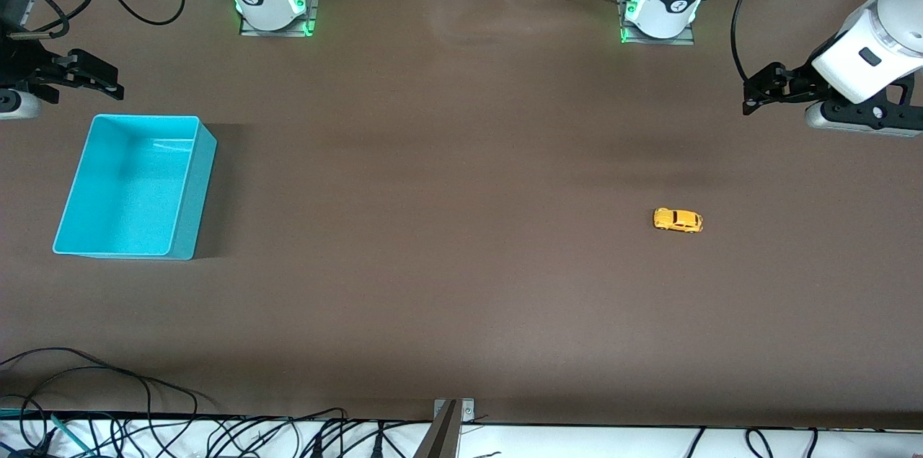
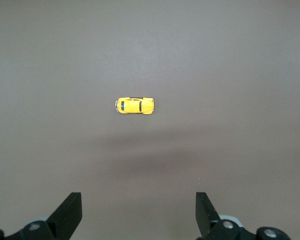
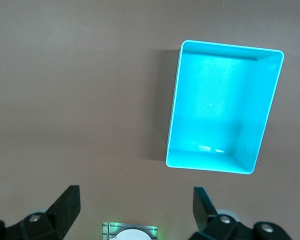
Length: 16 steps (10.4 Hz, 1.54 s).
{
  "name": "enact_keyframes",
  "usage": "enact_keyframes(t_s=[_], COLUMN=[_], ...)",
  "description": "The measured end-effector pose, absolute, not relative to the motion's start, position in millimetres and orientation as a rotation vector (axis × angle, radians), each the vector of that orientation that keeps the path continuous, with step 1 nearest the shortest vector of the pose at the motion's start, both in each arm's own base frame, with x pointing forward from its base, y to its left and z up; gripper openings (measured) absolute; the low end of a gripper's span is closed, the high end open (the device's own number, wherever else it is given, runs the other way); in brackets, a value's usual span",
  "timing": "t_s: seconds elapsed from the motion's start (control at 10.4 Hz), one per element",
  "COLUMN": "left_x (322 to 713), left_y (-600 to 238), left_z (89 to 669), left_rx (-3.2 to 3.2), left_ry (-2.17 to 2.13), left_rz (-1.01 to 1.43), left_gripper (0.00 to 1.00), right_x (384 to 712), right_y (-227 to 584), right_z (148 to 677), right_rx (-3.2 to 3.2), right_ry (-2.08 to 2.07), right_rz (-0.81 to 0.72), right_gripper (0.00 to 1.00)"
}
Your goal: Wind up and store yellow beetle car
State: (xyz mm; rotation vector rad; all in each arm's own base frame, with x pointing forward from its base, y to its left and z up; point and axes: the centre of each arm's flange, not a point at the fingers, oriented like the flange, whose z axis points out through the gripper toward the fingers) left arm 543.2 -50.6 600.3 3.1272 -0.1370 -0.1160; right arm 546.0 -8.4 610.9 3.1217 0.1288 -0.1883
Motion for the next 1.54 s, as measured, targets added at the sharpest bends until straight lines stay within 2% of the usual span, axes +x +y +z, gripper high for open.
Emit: enact_keyframes(t_s=[1.54], left_x=[543.8], left_y=[-43.6], left_z=[600.3], left_rx=[3.127], left_ry=[-0.117], left_rz=[-0.116], left_gripper=[1.0], right_x=[553.7], right_y=[5.1], right_z=[612.2], right_rx=[3.113], right_ry=[0.163], right_rz=[-0.162], right_gripper=[1.0])
